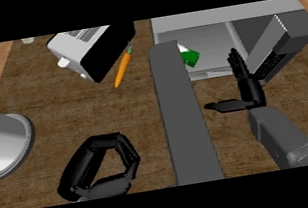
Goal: Pick up the milk, place it into the microwave and close the microwave
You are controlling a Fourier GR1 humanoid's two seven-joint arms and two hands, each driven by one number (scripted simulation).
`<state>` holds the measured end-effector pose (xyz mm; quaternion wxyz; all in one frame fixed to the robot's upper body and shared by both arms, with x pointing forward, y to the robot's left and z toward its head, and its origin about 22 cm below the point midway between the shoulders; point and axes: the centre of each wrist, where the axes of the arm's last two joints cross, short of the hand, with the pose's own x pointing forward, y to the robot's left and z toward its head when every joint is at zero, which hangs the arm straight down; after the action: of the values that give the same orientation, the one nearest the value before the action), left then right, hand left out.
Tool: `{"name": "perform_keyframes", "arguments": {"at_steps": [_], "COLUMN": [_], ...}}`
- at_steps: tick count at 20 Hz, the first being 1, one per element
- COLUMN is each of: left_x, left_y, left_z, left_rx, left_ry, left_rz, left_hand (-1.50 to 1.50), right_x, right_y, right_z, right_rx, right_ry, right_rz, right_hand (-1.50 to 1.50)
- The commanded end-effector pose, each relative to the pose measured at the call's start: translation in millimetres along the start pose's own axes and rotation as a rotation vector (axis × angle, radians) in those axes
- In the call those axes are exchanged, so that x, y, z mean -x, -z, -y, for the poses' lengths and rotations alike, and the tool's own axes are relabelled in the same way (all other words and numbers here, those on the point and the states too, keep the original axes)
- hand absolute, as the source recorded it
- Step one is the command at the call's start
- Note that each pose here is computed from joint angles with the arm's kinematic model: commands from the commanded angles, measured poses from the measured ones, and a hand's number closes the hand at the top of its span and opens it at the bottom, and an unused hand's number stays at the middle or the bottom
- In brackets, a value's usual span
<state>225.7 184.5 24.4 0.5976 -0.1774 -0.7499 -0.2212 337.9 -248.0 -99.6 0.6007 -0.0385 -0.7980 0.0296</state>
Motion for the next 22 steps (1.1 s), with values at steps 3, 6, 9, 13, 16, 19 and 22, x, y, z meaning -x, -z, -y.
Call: {"name": "perform_keyframes", "arguments": {"at_steps": [3, 6, 9, 13, 16, 19, 22], "left_x": [22, 31, 45, 58, 64, 74, 84], "left_y": [24, 27, 34, 46, 47, 46, 54], "left_z": [9, 21, 41, 46, 88, 100, 118], "left_rx": [0.047, 0.185, 0.22, 0.247, 0.32, 0.367, 0.425], "left_ry": [0.11, 0.104, 0.085, 0.086, 0.04, 0.052, 0.123], "left_rz": [-0.033, -0.098, -0.135, -0.146, -0.154, -0.165, -0.178], "left_hand": [1.5, 1.5, 1.5, 1.5, 1.5, 1.5, 1.5], "right_x": [9, 2, -8, -22, -40, -57, -73], "right_y": [-36, -37, -46, -77, -81, -110, -121], "right_z": [3, 20, 39, 35, 55, 77, 83], "right_rx": [-0.034, -0.056, -0.049, -0.034, -0.051, -0.002, 0.008], "right_ry": [0.001, 0.023, 0.004, 0.003, 0.021, 0.003, -0.004], "right_rz": [0.016, 0.02, 0.026, 0.062, 0.084, 0.074, 0.1], "right_hand": [-1.5, -1.5, -1.5, -1.5, -1.5, -1.5, -1.5]}}
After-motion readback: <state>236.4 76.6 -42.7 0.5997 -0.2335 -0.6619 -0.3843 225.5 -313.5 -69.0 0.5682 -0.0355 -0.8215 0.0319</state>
